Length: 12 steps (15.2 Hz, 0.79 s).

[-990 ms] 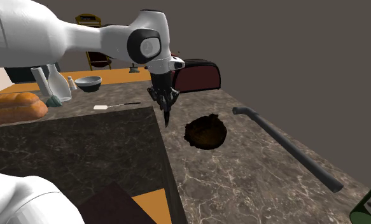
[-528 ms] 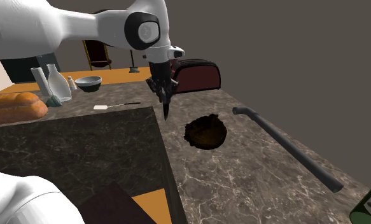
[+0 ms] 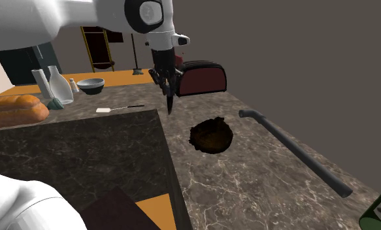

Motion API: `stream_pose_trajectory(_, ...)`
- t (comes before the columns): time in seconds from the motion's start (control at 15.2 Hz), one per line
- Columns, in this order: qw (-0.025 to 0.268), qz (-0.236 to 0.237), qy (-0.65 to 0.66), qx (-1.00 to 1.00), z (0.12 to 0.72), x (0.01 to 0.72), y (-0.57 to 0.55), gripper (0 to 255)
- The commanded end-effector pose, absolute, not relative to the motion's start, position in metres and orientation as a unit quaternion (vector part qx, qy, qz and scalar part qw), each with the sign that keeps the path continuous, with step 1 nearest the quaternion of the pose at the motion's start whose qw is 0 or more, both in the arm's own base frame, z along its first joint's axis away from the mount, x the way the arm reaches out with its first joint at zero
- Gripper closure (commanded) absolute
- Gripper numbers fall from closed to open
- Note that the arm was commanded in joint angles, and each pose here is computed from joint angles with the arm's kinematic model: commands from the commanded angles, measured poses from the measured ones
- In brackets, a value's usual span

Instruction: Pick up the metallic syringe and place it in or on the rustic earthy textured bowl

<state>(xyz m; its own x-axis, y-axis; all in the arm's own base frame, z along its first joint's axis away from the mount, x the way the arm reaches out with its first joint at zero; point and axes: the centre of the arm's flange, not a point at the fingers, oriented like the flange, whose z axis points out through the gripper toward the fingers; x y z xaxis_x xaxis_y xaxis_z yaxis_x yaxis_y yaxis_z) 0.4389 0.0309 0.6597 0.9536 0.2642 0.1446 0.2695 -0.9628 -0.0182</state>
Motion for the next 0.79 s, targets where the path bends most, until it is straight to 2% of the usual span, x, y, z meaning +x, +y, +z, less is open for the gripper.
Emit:
stream_pose_trajectory(0.0, 0.019, -0.070, -0.135, -0.988, 0.671, 0.438, 0.030, 255)
stream_pose_trajectory(0.73, 0.019, -0.070, -0.135, -0.988, 0.687, 0.509, -0.080, 255)
